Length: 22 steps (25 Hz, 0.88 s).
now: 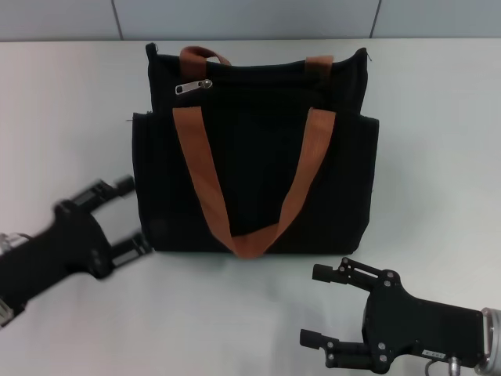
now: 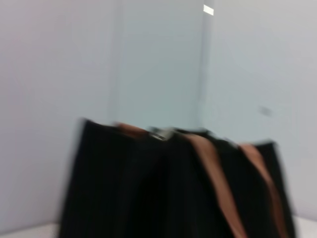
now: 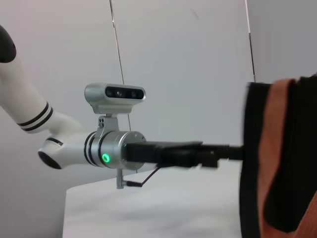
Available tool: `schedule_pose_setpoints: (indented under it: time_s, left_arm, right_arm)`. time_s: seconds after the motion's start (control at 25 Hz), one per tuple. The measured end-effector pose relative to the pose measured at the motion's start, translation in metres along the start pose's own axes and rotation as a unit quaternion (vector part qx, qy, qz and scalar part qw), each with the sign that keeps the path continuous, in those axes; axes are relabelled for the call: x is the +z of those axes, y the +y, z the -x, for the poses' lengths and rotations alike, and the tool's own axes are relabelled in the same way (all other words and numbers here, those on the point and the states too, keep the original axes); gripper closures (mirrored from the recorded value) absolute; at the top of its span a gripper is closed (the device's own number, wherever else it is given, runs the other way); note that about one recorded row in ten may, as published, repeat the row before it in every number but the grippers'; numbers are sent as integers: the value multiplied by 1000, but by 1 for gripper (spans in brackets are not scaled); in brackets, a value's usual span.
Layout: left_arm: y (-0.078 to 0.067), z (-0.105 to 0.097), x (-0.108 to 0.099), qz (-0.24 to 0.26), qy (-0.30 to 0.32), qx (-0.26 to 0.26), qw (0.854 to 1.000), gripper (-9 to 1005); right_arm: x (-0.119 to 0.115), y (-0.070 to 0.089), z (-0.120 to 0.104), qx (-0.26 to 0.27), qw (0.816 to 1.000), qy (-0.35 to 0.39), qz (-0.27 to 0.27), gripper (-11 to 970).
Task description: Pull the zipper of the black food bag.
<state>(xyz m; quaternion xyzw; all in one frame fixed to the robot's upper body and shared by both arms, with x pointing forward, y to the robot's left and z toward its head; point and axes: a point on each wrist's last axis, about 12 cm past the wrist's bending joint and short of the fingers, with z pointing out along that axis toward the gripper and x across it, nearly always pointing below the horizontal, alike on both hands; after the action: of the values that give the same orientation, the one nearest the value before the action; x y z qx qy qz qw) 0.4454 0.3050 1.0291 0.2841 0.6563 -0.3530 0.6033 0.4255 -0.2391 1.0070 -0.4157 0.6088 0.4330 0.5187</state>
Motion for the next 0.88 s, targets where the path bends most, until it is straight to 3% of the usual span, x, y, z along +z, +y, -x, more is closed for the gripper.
schedule_pose_setpoints:
  time_s: [0.08, 0.44, 0.68, 0.88]
  left_arm:
    - [3, 0, -6, 35, -18, -7, 999, 211]
    - [10, 3, -22, 95, -41, -6, 995, 216]
    - [36, 9, 1, 140, -35, -7, 989, 220]
    - [43, 14, 27, 96, 0, 2, 995, 223]
  right_arm:
    - [1, 1, 0, -8, 1000, -3, -2, 125]
    - [3, 2, -3, -6, 1000, -4, -15, 125]
    - [5, 0, -1, -7, 1000, -5, -10, 124]
    - [6, 0, -1, -8, 1000, -5, -11, 125]
